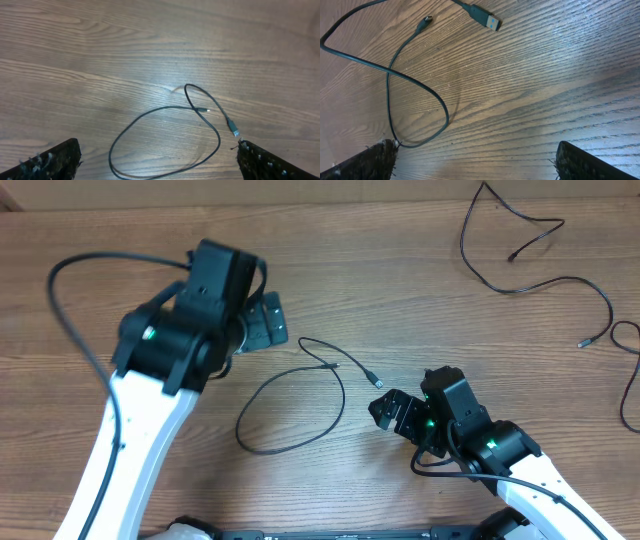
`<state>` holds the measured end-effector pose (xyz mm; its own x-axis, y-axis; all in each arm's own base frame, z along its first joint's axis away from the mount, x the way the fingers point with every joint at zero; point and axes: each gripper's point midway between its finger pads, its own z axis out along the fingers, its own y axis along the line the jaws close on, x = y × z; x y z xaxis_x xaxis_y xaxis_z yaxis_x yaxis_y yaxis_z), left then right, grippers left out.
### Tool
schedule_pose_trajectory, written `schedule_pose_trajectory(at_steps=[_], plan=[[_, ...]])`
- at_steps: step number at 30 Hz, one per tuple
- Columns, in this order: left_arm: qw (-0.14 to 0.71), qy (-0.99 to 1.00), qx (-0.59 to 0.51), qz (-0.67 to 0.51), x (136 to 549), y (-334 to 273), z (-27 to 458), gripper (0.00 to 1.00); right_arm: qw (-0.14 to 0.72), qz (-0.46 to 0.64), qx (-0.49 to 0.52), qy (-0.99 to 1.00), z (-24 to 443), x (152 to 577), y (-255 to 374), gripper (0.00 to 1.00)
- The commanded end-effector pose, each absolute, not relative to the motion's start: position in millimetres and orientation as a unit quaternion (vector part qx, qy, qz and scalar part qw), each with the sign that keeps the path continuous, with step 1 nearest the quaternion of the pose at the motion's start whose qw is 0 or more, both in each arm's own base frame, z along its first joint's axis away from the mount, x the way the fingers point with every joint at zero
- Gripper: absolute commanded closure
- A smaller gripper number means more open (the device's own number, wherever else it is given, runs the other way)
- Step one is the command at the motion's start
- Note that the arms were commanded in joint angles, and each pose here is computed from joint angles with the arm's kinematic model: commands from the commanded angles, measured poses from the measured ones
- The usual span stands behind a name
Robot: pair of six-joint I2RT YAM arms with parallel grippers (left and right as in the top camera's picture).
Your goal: Untangle cables
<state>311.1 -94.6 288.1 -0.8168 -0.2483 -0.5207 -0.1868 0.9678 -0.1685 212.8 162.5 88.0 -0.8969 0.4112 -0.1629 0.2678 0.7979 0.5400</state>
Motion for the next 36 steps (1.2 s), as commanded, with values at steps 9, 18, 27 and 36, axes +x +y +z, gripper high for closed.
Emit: schedule_pose_trajectory(at_steps=[9, 18, 27, 36], plan=[[0.274, 0.946, -0.167, -0.053, 252.6, -64.5, 257.3, 0.0, 0.142, 0.256, 0.182, 0.939, 86.1, 212.8, 160.3, 0.0], [0.164, 0.963, -0.141, -0.163, 242.4, -116.6, 179.2, 0.0, 0.142, 0.256, 0.182, 0.939, 86.1, 212.8, 160.3, 0.0], [0.107, 0.97, -0.093, -0.196, 263.0, -151.4, 131.6, 0.01, 0.142, 0.256, 0.182, 0.939, 86.1, 212.8, 160.4, 0.0], [0.069, 0.985, 0.025, -0.156, 256.5, -186.8, 85.0, 0.0, 0.142, 0.256, 0.182, 0.939, 86.1, 212.8, 160.3, 0.0]])
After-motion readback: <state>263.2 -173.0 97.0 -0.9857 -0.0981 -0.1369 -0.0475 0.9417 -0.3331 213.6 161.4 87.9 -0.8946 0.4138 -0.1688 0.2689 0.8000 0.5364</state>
